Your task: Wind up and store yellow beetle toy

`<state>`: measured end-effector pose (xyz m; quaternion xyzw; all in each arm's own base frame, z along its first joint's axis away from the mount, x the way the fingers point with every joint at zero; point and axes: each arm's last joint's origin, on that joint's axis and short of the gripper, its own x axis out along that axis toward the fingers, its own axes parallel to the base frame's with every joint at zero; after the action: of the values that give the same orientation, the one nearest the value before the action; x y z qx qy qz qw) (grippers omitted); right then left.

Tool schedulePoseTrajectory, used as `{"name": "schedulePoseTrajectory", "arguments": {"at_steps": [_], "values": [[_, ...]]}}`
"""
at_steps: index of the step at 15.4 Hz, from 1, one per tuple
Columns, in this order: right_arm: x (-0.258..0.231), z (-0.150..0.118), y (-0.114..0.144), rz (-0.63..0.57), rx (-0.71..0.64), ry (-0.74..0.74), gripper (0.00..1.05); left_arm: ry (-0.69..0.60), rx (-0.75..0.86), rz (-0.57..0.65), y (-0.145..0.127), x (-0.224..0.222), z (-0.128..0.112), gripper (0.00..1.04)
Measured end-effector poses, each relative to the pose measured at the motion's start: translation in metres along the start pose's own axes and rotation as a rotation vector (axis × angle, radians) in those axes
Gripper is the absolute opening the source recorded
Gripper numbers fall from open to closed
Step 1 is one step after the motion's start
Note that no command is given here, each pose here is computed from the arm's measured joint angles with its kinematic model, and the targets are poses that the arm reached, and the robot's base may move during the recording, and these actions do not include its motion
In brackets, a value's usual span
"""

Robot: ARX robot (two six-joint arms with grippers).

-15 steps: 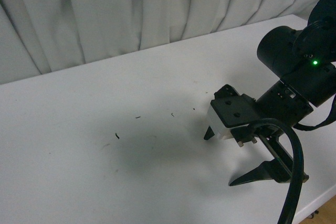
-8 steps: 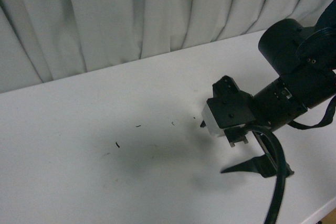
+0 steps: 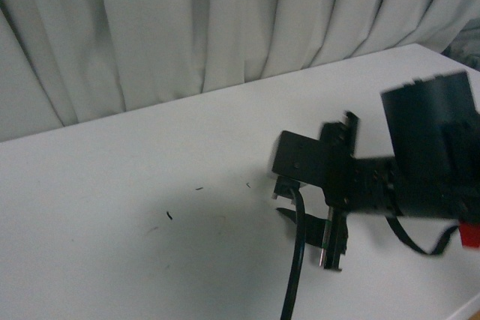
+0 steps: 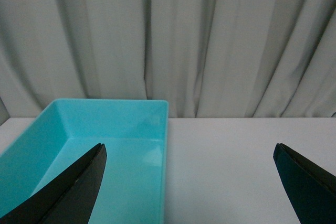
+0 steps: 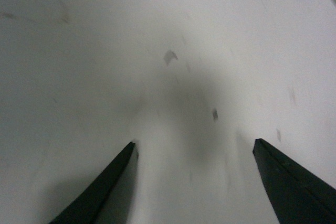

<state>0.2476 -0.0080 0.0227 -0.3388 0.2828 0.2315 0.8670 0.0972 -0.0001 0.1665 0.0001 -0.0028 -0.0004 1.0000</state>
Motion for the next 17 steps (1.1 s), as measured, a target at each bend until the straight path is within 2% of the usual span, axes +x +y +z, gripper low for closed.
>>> {"name": "schedulePoseTrajectory", "arguments": {"at_steps": [2,3,4,5,6,10,17], "values": [[-0.039,-0.007,0.017,-0.215,0.391,0.045,0.49,0.002,0.0,0.003,0.0,0.0,0.0,0.98],[-0.058,0.019,0.005,-0.352,0.534,-0.147,0.37,0.002,0.0,0.0,0.0,0.0,0.0,0.98],[-0.073,0.045,-0.014,-0.426,0.598,-0.354,0.25,0.001,0.0,-0.002,0.0,0.0,0.0,0.98],[-0.096,0.066,-0.029,-0.468,0.646,-0.493,0.12,0.002,0.0,0.001,0.0,0.0,0.0,0.98],[-0.112,0.072,-0.03,-0.473,0.668,-0.526,0.02,0.002,0.0,0.001,0.0,0.0,0.0,0.98],[-0.147,0.064,-0.011,-0.483,0.696,-0.57,0.02,0.001,0.0,0.0,0.0,0.0,0.0,0.98],[-0.175,0.056,0.007,-0.489,0.693,-0.586,0.02,0.002,0.0,0.0,0.0,0.0,0.0,0.98]]}}
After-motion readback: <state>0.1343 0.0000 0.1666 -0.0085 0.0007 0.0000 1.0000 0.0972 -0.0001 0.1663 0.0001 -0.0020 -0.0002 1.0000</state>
